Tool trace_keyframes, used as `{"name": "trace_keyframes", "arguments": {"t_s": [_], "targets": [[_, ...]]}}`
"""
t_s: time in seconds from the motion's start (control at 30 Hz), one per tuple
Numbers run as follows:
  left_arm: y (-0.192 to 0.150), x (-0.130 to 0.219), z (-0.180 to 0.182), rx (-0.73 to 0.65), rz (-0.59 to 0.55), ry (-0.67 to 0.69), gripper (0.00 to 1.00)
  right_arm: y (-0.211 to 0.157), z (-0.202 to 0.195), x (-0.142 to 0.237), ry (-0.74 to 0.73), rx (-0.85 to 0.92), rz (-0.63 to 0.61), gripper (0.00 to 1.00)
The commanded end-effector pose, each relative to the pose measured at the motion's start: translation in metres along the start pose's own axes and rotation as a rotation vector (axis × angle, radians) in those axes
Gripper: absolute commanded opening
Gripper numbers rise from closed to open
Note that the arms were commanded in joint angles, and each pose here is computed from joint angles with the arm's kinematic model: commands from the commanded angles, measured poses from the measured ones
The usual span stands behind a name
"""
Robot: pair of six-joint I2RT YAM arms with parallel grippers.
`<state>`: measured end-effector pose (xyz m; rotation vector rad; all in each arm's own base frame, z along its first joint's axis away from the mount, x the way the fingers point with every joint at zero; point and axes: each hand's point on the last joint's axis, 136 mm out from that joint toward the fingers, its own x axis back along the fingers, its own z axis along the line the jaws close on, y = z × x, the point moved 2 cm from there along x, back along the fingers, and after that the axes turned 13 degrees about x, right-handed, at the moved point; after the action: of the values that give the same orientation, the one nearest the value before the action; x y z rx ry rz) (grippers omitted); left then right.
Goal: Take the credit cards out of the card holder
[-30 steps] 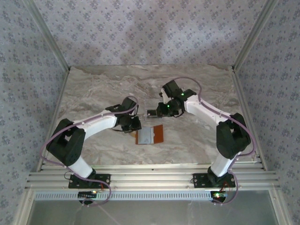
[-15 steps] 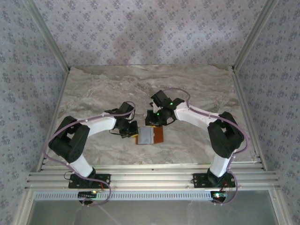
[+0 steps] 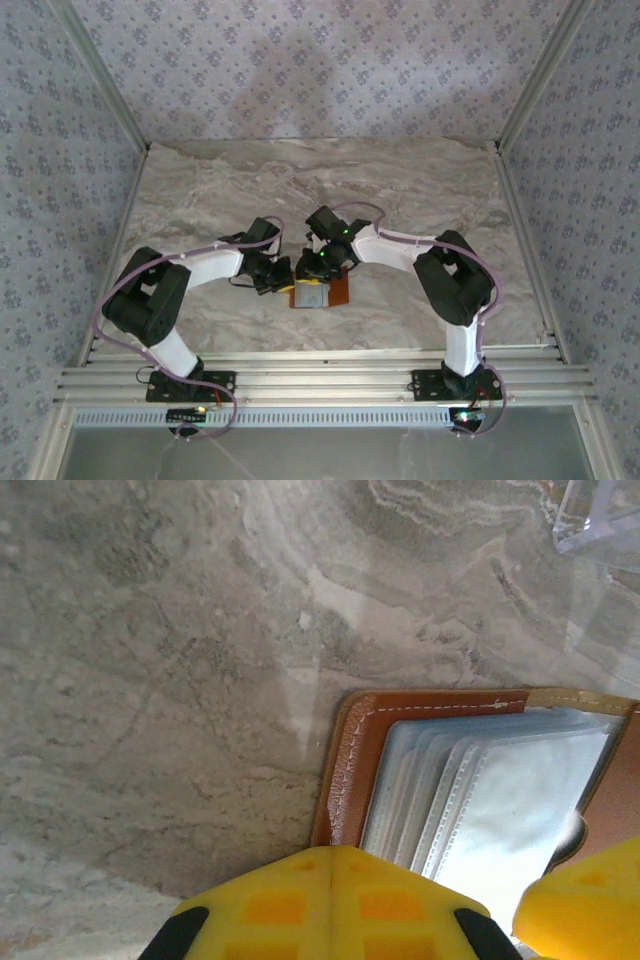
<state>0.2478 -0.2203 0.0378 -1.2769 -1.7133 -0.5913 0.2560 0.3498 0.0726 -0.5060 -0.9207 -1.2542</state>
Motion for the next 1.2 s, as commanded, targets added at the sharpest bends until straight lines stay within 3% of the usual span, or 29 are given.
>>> {"name": "trace_keyframes", "arguments": {"t_s": [0.0,0.73,1.17], "targets": [[-0.003,-0.009,0.019,0.007,0.021,0.047,0.05,0.0,0.007,-0.009,0.03,-0.017,0.014,0.25],[-0.002,-0.01,0.026,0.012,0.033,0.056,0.04,-0.019,-0.019,-0.011,-0.11,-0.049,0.047,0.3],[-0.001,-0.009,0.026,0.011,0.033,0.065,0.05,-0.021,-0.027,0.003,-0.244,-0.013,0.044,0.43]]}}
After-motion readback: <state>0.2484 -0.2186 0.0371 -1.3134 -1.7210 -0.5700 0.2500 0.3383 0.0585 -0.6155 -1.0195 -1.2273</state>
